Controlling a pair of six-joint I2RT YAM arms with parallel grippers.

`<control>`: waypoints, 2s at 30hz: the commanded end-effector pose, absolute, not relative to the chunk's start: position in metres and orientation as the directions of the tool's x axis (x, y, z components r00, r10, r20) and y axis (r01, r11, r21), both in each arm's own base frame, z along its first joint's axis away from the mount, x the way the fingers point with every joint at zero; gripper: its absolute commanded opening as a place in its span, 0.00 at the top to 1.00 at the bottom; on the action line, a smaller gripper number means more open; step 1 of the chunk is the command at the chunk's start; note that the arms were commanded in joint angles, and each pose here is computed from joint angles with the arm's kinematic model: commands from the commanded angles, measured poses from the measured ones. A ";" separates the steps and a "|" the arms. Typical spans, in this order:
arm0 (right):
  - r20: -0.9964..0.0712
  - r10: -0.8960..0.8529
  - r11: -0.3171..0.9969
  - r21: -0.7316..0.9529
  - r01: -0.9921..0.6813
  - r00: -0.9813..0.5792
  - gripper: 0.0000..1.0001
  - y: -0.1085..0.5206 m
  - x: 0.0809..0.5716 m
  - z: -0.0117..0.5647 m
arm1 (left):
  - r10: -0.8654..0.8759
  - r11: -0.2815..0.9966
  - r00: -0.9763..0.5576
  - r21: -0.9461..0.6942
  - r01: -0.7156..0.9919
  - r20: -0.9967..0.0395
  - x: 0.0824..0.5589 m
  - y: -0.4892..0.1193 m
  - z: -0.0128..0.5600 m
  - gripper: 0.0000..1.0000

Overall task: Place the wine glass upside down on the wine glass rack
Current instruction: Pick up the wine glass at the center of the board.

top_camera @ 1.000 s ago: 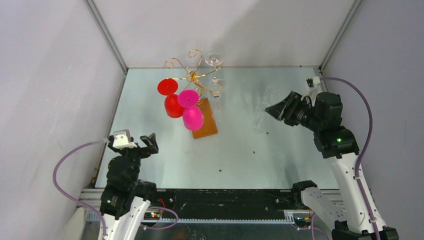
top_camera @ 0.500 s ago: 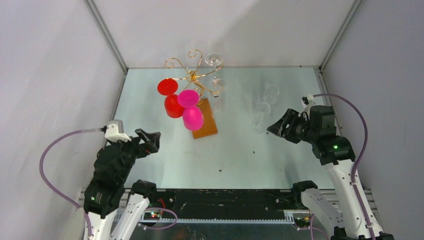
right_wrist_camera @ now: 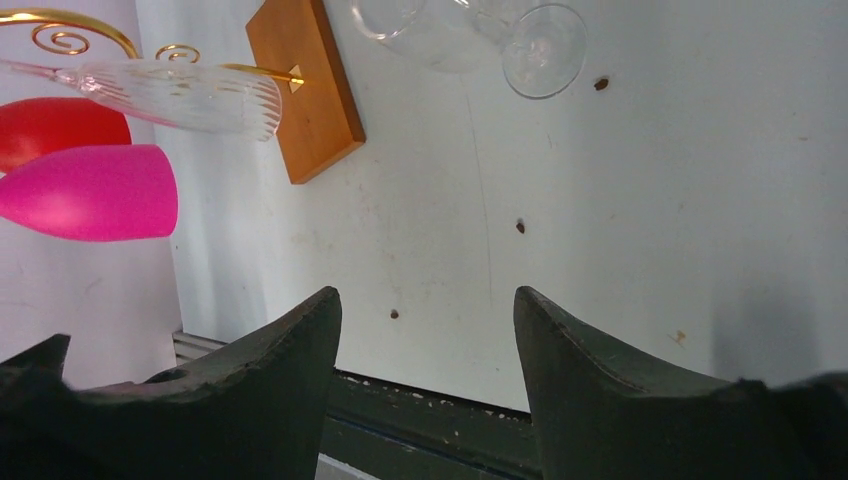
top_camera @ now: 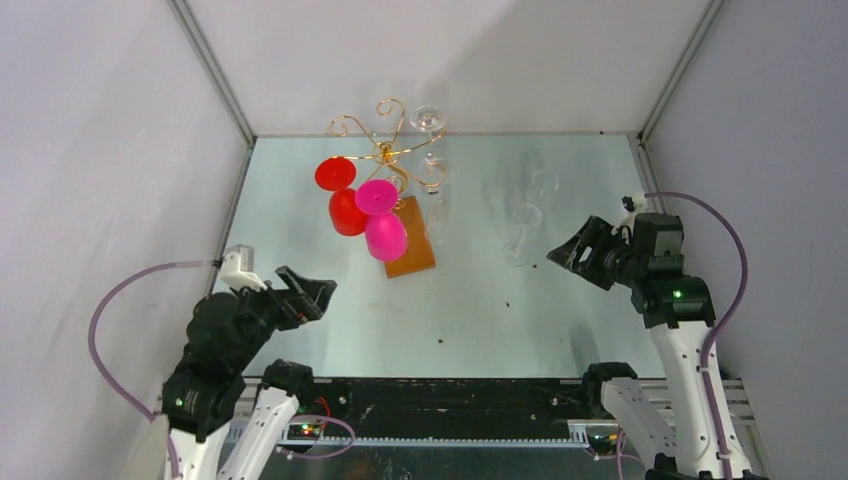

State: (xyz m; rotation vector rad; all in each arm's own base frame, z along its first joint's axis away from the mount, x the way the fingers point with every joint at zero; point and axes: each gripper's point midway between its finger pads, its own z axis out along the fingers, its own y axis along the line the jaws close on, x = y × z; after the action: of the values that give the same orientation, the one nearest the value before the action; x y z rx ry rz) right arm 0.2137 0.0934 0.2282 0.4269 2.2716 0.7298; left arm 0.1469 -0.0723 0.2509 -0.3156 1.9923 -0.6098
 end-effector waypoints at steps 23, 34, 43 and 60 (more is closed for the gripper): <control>-0.553 0.243 0.960 0.257 0.115 -0.797 0.40 0.088 0.349 0.237 | -0.324 0.910 -0.693 -0.411 -0.044 -0.643 0.133 -0.067 0.173 0.00; -0.509 0.119 0.991 0.116 0.069 -0.853 0.52 0.096 0.367 0.219 | -0.307 0.917 -0.696 -0.397 -0.035 -0.649 0.135 -0.066 0.159 0.00; -0.446 0.097 0.993 0.108 0.054 -0.890 0.62 0.103 0.368 0.197 | -0.310 0.913 -0.697 -0.406 -0.029 -0.647 0.133 -0.067 0.156 0.00; -0.313 0.067 0.996 0.082 0.043 -0.947 0.74 0.112 0.366 0.166 | -0.320 0.906 -0.691 -0.422 -0.024 -0.648 0.135 -0.068 0.156 0.00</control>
State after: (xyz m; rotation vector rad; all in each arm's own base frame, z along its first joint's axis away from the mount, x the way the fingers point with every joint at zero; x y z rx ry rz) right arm 0.3640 0.1101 0.1569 0.1039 2.8147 0.1203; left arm 0.1308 -0.0669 0.1526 -0.2719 2.3307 -0.4846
